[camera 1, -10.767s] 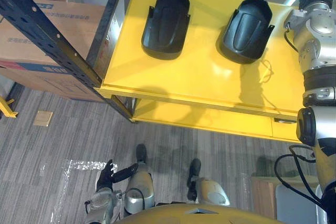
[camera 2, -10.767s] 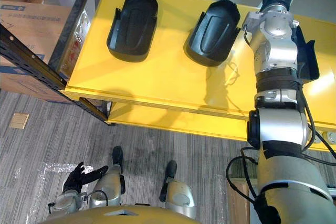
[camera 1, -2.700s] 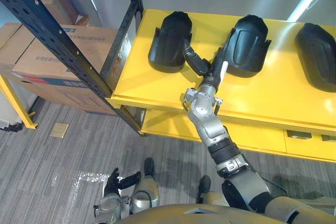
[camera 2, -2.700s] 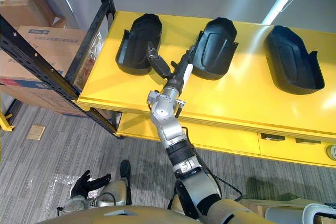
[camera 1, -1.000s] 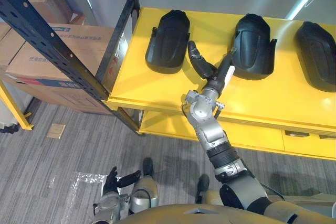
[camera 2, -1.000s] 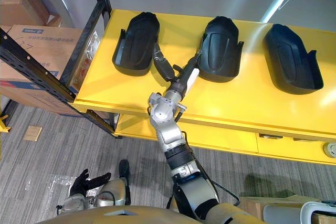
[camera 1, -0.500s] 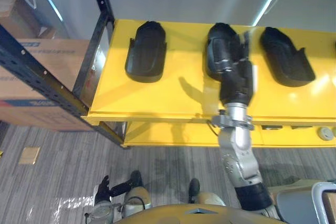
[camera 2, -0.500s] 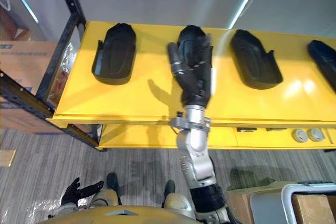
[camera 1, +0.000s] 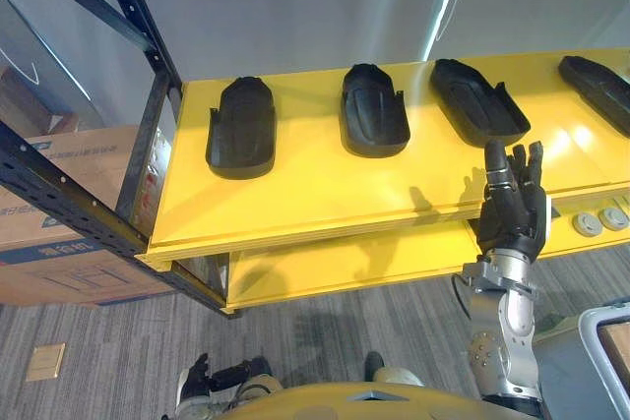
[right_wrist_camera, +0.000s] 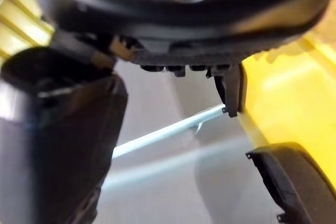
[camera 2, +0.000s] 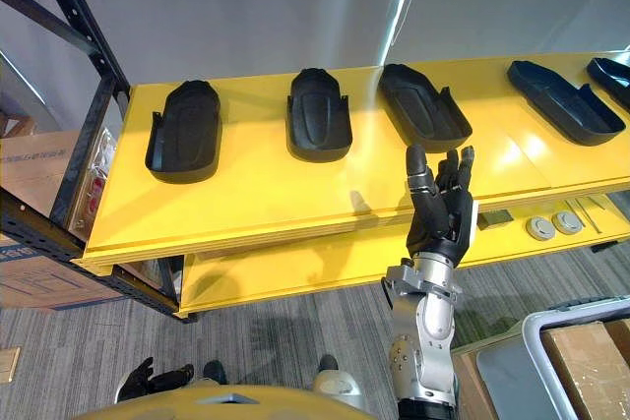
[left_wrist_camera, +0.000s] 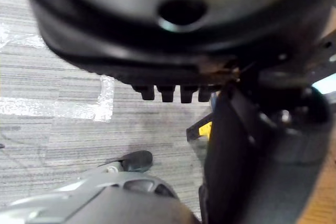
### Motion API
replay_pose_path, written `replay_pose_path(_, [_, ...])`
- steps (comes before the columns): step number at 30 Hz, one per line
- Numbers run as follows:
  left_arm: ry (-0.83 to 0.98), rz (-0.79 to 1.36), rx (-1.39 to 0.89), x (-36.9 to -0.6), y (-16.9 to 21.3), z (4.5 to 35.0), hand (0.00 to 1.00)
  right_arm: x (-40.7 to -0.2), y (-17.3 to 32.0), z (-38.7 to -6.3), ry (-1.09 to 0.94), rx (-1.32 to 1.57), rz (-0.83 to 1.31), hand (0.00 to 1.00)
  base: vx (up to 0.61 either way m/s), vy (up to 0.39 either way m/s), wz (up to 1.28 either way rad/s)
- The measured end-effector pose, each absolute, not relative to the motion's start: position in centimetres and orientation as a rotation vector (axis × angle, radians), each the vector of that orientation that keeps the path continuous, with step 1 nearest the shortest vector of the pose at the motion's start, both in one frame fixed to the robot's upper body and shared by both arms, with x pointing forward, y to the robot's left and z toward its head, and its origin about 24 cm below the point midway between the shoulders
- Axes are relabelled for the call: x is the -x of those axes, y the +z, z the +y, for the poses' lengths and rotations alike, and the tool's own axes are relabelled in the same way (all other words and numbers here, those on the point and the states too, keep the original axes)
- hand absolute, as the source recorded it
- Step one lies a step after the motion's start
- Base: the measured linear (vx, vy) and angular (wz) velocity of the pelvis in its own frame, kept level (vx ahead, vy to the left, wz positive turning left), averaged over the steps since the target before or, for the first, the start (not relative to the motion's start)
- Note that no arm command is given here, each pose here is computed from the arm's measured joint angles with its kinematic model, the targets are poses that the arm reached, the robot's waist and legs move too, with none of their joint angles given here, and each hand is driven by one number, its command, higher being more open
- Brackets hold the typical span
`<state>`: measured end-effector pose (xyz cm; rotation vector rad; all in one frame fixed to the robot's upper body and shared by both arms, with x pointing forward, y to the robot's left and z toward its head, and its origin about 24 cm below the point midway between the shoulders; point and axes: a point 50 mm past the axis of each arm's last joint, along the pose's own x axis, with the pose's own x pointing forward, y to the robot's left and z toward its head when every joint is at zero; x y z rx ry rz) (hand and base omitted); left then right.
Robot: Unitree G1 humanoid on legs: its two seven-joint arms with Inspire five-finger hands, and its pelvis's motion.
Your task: Walk over and take three plastic housings, then place them on the shelf
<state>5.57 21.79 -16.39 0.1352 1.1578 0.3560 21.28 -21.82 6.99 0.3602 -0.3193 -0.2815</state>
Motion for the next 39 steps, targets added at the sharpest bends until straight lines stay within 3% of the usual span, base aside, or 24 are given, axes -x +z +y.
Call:
replay_pose_path(7, [0.356,1.178,-0.140,-5.6,-16.2,22.4,1.00,-28.3,13.5,-22.8,-0.091,-0.106,-0.419,1.00,0.00,-0.003,0.26])
replay_pose_path(17, [0.322,1.151,-0.073,-6.2,-15.9,22.5,1.00,-34.5,15.8,-26.1,-0.255,-0.005,-0.259,1.00,-0.01,0.004,0.07])
replay_pose_path(20, [0.287,1.099,-0.061,-7.7,-15.5,22.4,1.00,-36.2,19.4,-26.8,-0.295,0.002,-0.292,1.00,-0.03,0.003,-0.31])
replay_pose_path(27, [0.199,0.995,-0.040,-11.2,-14.7,21.6,1.00,-37.1,27.7,-26.3,-0.263,0.050,-0.483,1.00,-0.01,0.000,-0.23])
replay_pose_path(39, [0.191,0.930,-0.007,-12.9,-14.0,21.3,1.00,-38.1,32.9,-22.7,-0.090,0.185,-0.520,1.00,0.00,-0.003,0.10])
